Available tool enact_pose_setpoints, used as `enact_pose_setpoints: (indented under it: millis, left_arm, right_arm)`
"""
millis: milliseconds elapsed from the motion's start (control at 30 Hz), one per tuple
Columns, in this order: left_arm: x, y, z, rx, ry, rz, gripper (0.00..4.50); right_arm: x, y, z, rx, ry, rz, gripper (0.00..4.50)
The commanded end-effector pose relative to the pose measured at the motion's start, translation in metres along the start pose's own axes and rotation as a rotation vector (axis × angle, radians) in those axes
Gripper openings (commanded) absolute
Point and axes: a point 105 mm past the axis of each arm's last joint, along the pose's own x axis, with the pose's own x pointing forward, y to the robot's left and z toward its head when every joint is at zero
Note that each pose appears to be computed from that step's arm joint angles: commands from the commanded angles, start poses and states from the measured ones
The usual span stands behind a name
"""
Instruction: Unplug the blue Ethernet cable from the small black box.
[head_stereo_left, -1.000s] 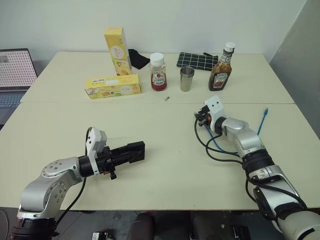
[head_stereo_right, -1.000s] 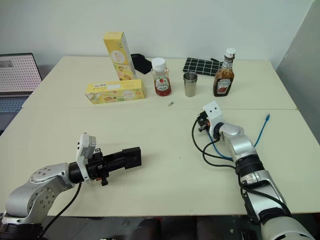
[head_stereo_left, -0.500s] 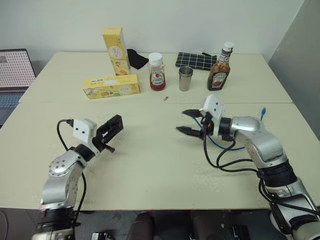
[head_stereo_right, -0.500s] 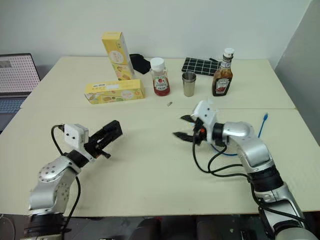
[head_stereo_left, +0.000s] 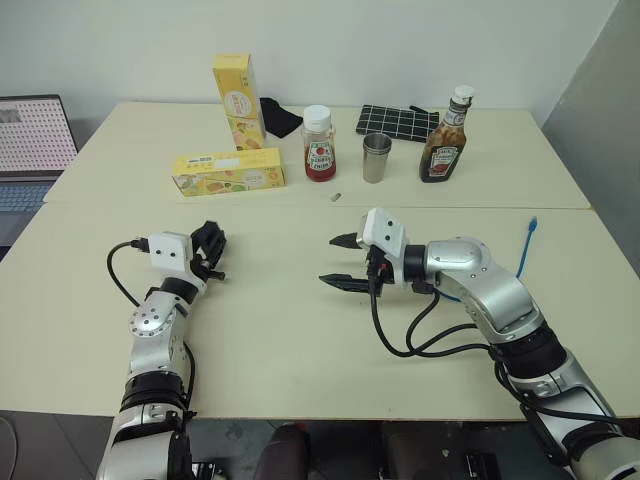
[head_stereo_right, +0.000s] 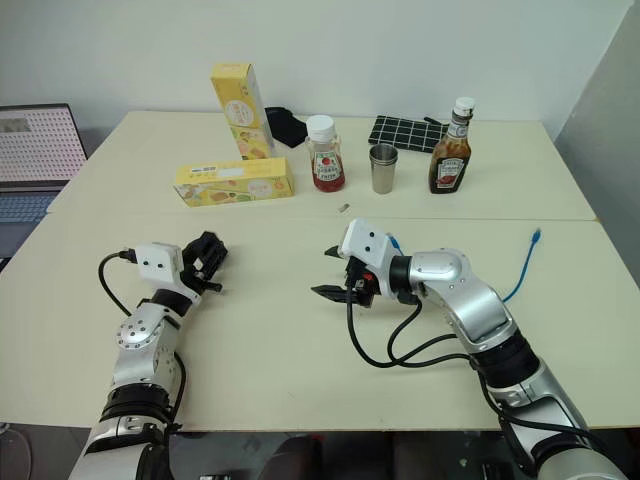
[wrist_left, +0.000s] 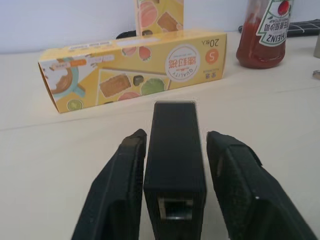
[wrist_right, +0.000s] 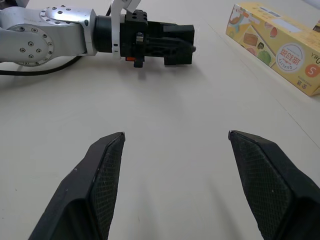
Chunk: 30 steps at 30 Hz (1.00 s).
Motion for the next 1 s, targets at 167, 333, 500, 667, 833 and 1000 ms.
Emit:
enact_pose_setpoints:
  millis: [167,333,500,667,833,1000]
  left_arm:
    - [-0.024,0.000,-0.005,-0.015,0.010,-0.009,3.76]
    - [-0.056,-0.002,-0.001,0.005,0.071,-0.021,4.22]
    - [-0.078,-0.003,0.020,0.093,0.172,-0.087,4.22]
    - [-0.092,-0.002,0.047,0.162,0.237,-0.207,4.22]
    - [-0.098,-0.002,0.064,0.188,0.285,-0.331,4.22]
    - [-0.099,-0.004,0.073,0.156,0.318,-0.412,4.22]
  right_arm:
    - [-0.004,0.005,0.009,-0.025,-0.029,-0.011,3.51]
    - [-0.006,0.006,-0.002,0.028,-0.006,-0.052,3.51]
    - [-0.027,-0.003,-0.016,0.095,0.026,-0.150,3.51]
    - [-0.069,-0.029,-0.023,0.154,0.065,-0.259,3.51]
    - [-0.101,-0.038,-0.021,0.190,0.087,-0.259,3.51]
    - [-0.119,-0.049,-0.019,0.202,0.105,-0.285,3.51]
